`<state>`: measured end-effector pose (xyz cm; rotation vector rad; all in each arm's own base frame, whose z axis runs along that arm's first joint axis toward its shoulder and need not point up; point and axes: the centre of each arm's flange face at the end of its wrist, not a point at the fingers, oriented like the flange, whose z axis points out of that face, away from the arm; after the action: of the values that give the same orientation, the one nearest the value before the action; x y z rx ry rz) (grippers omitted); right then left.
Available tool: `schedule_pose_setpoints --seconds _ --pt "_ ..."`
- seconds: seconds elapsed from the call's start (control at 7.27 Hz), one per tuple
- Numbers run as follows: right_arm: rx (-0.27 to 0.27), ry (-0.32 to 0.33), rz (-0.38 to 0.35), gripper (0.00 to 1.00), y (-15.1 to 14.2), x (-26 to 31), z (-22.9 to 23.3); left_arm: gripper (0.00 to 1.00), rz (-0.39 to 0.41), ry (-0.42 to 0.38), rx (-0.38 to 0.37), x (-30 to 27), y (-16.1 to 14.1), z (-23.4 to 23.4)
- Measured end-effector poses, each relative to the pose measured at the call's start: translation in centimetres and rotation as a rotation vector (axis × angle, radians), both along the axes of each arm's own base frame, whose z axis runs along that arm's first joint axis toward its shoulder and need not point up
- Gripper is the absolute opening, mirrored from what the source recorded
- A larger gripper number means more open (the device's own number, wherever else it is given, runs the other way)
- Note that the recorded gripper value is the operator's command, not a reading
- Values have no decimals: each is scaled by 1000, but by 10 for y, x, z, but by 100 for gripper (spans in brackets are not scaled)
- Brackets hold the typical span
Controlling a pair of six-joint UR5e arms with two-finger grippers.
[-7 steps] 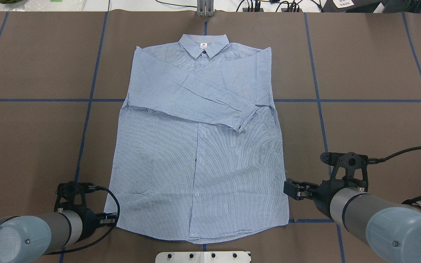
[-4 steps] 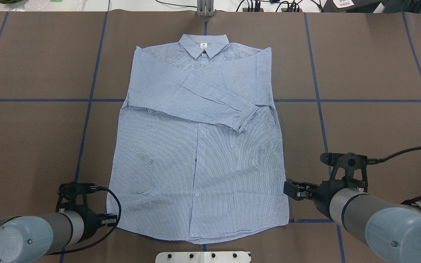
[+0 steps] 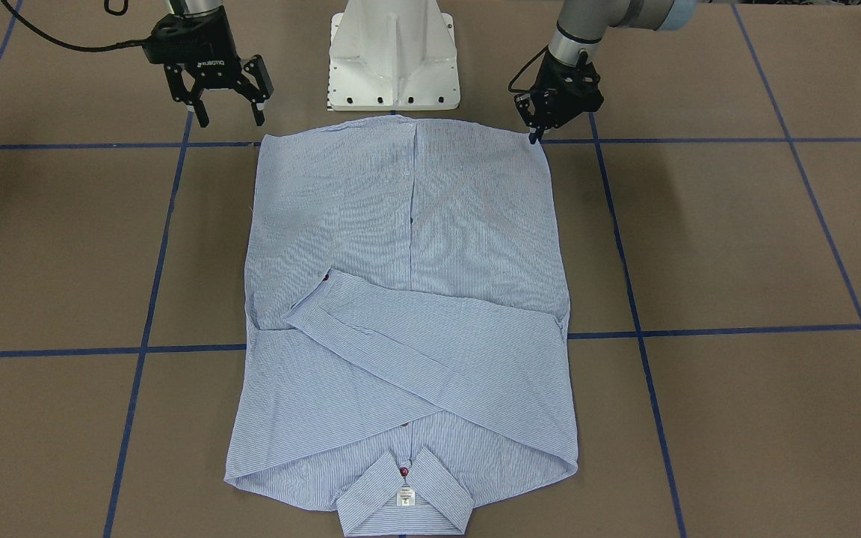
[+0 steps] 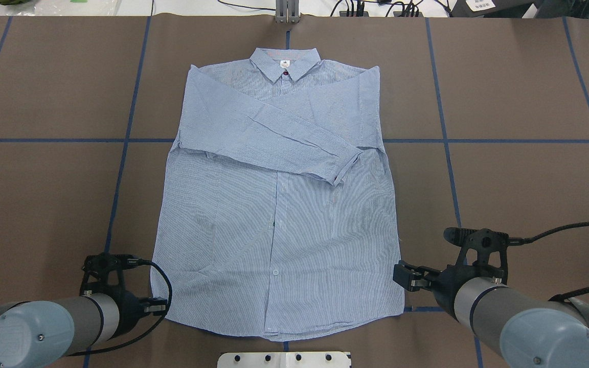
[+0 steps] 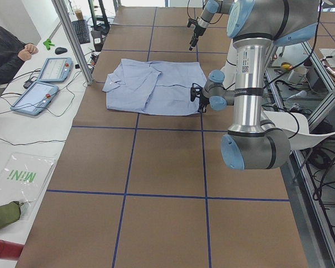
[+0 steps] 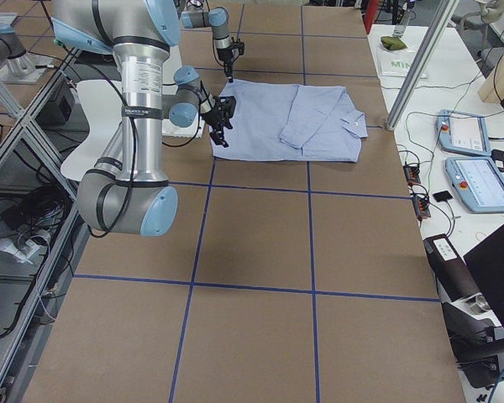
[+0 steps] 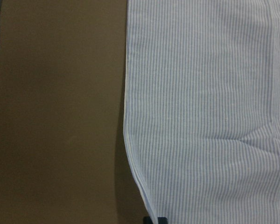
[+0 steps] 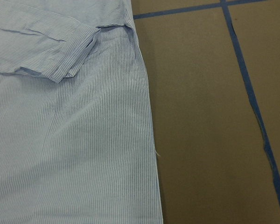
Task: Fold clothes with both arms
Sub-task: 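Grasp the hem corners with both grippers, adjusting the right gripper's grip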
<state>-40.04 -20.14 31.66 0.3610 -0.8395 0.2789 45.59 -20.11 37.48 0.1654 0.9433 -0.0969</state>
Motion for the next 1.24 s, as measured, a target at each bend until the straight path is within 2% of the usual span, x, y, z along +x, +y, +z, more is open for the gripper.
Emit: schedule_pose_setpoints --seconds 0.14,0.28,0.83,1.1,1.24 --pt "12 -2 27 68 12 -12 4 0 -1 11 1 -1 0 -5" --pt "37 3 52 60 23 -27 10 0 -2 22 1 -4 0 -10" --pt "88 60 72 57 41 -79 37 0 -13 45 -15 -6 0 -20" --pt "103 79 73 54 44 -85 44 0 -11 51 -15 -5 1 -22" --pt "108 86 71 49 47 -86 46 0 -11 52 -15 -4 1 -22"
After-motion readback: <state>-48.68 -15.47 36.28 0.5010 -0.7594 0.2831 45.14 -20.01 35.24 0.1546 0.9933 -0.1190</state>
